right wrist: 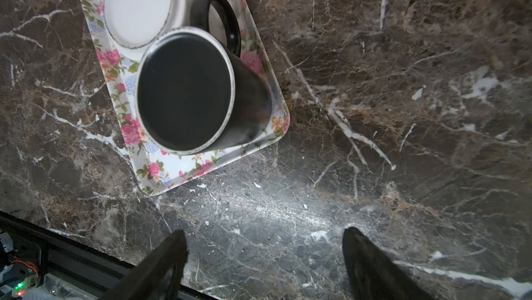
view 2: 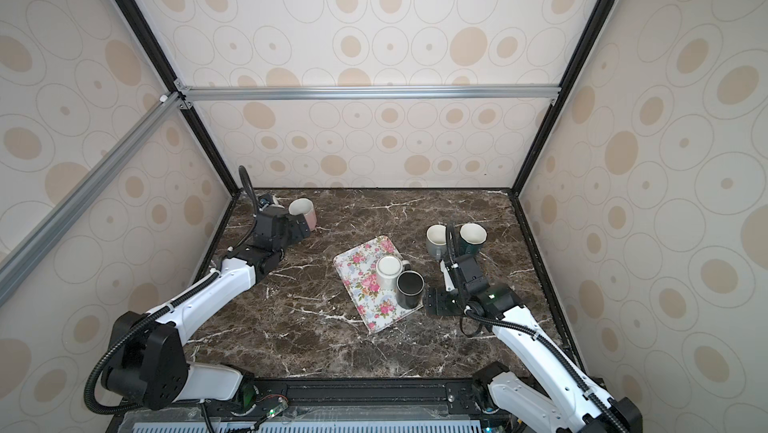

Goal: Turn the mug right side up
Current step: 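Move the left gripper over the tray while the right gripper approaches the black mug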

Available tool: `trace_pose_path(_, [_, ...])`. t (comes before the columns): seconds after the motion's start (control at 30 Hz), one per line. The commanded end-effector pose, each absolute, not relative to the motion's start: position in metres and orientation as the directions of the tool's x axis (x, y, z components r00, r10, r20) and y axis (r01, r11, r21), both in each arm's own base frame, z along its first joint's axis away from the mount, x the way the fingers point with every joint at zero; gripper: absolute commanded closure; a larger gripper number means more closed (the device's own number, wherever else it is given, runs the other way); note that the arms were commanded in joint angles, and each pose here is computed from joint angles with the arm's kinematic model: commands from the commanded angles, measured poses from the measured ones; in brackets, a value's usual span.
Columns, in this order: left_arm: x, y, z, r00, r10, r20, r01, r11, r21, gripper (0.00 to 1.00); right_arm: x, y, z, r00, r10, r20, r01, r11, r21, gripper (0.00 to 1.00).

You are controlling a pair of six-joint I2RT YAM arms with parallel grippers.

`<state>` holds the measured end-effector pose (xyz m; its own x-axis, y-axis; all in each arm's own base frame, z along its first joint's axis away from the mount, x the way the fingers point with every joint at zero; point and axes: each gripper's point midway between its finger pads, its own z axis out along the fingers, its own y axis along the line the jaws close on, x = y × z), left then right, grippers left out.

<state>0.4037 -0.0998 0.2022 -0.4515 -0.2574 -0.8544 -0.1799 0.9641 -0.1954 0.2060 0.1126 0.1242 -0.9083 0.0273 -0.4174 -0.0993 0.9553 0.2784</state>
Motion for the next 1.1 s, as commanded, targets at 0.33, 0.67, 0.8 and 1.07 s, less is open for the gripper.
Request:
trace_pose_path(0.33, [0.345, -0.227, 0.109, -0.683, -0.173, -0.71, 0.073, 0.951, -0.302, 0.18, 0.206, 0.094, 0.13, -0.878, 0.081, -0.471, -0.037, 0.971, 0.237, 0.06])
trace_pose_path(0.67, [0.35, -0.259, 0.057, -0.774, -0.136, -0.618, 0.046, 0.962, -0.269, 0.56, 0.2, 0.093, 0.134, -0.874, 0.085, -0.478, -0.042, 0.968, 0.248, 0.06])
trace_pose_path(0.8, [0.35, -0.262, 0.049, -0.786, -0.125, -0.605, 0.042, 0.966, -0.255, 0.57, 0.199, 0.095, 0.131, -0.88, 0.082, -0.467, -0.043, 0.967, 0.251, 0.06])
trace_pose_path(1.07, [0.344, -0.262, 0.071, -0.755, -0.087, -0.65, 0.025, 0.987, -0.161, 0.53, 0.205, 0.097, 0.106, -0.919, 0.084, -0.386, -0.008, 0.973, 0.231, 0.06])
